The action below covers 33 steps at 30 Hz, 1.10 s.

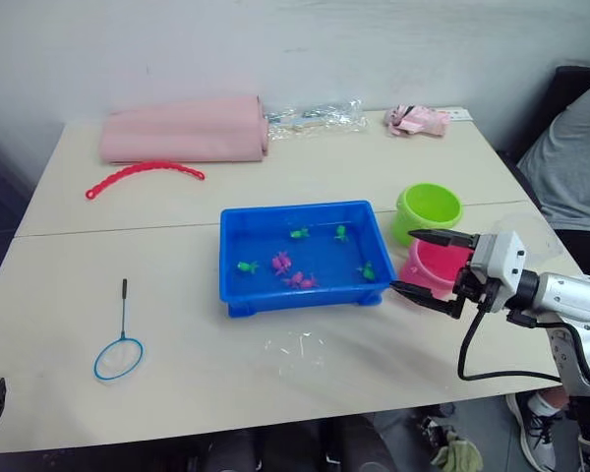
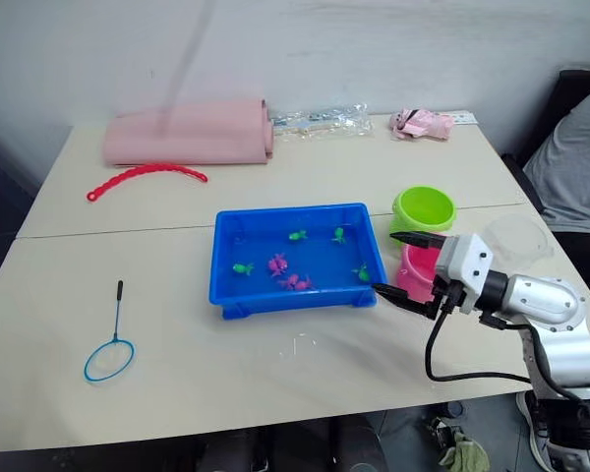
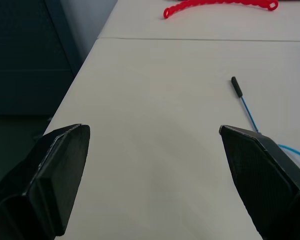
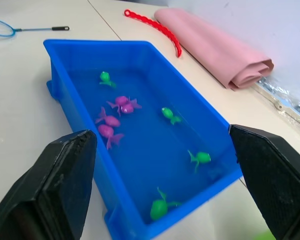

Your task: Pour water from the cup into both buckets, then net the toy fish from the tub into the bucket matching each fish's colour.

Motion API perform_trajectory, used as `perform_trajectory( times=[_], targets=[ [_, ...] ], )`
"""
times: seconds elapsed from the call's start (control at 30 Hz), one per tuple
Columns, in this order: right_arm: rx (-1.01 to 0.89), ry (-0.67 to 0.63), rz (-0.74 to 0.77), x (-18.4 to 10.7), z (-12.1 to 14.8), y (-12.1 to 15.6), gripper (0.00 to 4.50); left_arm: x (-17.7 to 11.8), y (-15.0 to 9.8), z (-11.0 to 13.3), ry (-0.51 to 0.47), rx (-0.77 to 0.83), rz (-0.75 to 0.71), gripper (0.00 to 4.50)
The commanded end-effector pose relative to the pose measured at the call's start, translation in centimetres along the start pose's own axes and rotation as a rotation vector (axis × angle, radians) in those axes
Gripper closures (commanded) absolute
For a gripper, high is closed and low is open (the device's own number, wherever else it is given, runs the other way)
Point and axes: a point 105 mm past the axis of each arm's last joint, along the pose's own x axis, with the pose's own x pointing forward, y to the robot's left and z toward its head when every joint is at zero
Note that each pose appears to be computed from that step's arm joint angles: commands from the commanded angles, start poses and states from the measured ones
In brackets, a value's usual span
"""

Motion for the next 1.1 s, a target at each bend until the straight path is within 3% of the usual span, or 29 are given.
perform_trajectory(
  times=[0.03,0.5,0.7,0.8,0.87,0.93,1.1],
  targets=[
    [-0.025,-0.026,-0.004,0.0,0.8,-0.2,0.04,-0.2,0.0,1.0,-0.01,0.037,-0.018,0.0],
    [-0.048,0.024,-0.028,-1.9,0.0,0.4,0.04,1.1,-0.7,1.1,-0.009,0.025,-0.101,0.0],
    [-0.03,-0.005,0.025,-2.6,0.7,1.2,0.04,3.0,-2.9,1.8,0.001,0.038,-0.175,0.0],
    [0.006,-0.009,0.072,-3.2,0.8,2.4,0.04,5.0,-6.3,2.0,0.091,0.051,-0.272,0.0],
    [0.03,-0.04,0.103,-3.3,1.3,3.1,0.04,6.1,-8.7,1.1,0.237,0.067,-0.335,0.0],
    [0.022,-0.082,0.13,-3.2,2.0,3.5,0.04,7.2,-9.5,0.8,0.33,0.091,-0.306,0.0],
    [0.018,-0.102,0.172,-2.6,2.6,4.4,0.04,10.8,-12.1,1.0,0.452,0.071,-0.241,0.0]
  ],
)
